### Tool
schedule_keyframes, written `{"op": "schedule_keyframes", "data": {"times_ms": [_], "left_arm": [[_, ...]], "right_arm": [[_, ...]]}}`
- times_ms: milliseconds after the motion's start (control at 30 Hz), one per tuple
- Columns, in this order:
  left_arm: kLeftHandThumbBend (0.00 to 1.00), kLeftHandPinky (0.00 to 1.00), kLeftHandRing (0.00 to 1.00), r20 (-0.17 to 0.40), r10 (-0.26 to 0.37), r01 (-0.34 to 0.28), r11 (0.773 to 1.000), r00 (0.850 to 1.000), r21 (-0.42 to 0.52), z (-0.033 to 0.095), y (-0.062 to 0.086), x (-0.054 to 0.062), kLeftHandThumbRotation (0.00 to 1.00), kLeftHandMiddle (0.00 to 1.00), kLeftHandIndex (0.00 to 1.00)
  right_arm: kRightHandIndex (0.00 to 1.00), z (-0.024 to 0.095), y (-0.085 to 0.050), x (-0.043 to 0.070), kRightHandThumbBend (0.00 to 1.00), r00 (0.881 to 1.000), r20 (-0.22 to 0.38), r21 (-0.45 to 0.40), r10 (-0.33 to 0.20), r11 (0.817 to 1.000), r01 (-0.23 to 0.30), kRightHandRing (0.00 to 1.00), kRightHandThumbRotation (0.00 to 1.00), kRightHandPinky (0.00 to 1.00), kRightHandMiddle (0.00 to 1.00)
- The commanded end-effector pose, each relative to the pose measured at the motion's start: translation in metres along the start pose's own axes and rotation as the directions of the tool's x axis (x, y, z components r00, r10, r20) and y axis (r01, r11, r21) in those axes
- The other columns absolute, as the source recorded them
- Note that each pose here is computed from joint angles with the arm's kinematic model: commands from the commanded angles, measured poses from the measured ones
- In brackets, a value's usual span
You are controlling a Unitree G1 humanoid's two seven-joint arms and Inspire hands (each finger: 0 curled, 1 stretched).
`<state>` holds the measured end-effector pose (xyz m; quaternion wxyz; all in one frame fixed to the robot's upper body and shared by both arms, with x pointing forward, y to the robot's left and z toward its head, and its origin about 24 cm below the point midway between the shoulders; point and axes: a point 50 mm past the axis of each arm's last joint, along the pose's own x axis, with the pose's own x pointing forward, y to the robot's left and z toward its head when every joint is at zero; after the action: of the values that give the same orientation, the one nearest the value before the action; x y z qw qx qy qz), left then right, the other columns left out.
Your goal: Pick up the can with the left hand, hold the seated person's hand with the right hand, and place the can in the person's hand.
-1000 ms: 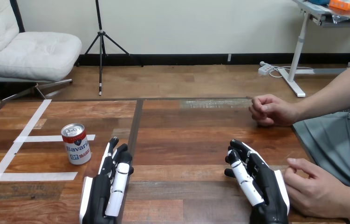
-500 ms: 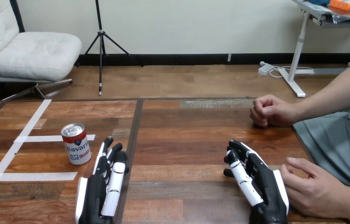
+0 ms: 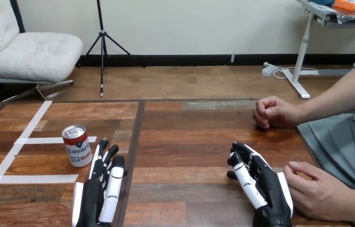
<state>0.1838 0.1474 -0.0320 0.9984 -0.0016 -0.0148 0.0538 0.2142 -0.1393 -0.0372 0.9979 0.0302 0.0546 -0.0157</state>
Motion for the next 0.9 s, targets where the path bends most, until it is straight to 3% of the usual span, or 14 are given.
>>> {"op": "schedule_keyframes", "data": {"times_ms": [0, 333, 867], "left_arm": [[0.58, 0.79, 0.87, 0.109, 0.031, -0.03, 0.999, 0.994, -0.01, 0.016, 0.0, 0.007, 0.88, 0.92, 0.97], [0.61, 0.84, 0.9, 0.138, 0.099, -0.097, 0.995, 0.986, -0.02, 0.014, 0.002, 0.002, 0.86, 0.95, 0.99], [0.61, 0.82, 0.9, 0.221, 0.108, -0.102, 0.994, 0.969, -0.039, 0.024, 0.003, 0.0, 0.76, 0.95, 1.0]], "right_arm": [[0.81, 0.016, 0.008, 0.012, 0.52, 0.997, 0.071, 0.011, 0.02, 1.0, -0.021, 0.81, 0.58, 0.73, 0.85], [0.81, 0.016, 0.008, 0.012, 0.54, 0.997, 0.069, 0.019, 0.02, 1.0, -0.021, 0.81, 0.59, 0.73, 0.85], [0.82, 0.015, 0.008, 0.011, 0.53, 0.997, 0.07, 0.002, 0.03, 1.0, -0.031, 0.81, 0.6, 0.73, 0.85]]}}
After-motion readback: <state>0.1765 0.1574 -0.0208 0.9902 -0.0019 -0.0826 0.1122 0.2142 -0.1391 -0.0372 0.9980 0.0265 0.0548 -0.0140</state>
